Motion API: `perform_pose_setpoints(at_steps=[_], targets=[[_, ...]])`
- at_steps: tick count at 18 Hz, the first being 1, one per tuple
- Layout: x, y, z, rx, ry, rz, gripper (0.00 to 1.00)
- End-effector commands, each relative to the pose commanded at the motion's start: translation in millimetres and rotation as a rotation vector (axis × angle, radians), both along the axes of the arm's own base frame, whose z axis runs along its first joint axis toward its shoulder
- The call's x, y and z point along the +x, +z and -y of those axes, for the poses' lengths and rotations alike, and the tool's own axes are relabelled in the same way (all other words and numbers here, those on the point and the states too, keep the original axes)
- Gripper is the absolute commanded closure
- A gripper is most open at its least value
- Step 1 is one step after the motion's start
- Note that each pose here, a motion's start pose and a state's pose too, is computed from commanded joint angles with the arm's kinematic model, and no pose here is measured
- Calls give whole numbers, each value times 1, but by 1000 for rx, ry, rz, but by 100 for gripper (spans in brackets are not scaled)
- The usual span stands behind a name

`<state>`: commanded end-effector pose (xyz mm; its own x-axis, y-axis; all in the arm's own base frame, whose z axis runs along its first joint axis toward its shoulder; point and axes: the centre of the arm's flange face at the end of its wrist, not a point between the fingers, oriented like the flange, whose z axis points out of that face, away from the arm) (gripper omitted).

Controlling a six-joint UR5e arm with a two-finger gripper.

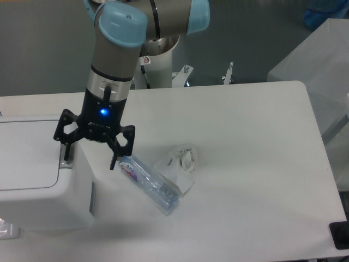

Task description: Open the trash can

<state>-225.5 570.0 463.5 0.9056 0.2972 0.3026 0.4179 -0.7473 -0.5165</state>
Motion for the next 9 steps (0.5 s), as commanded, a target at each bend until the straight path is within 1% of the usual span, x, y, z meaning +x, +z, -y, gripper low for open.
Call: perform_pose_setpoints(at_steps=[9], targets=[[0, -2, -1, -2, -2, 2, 0]])
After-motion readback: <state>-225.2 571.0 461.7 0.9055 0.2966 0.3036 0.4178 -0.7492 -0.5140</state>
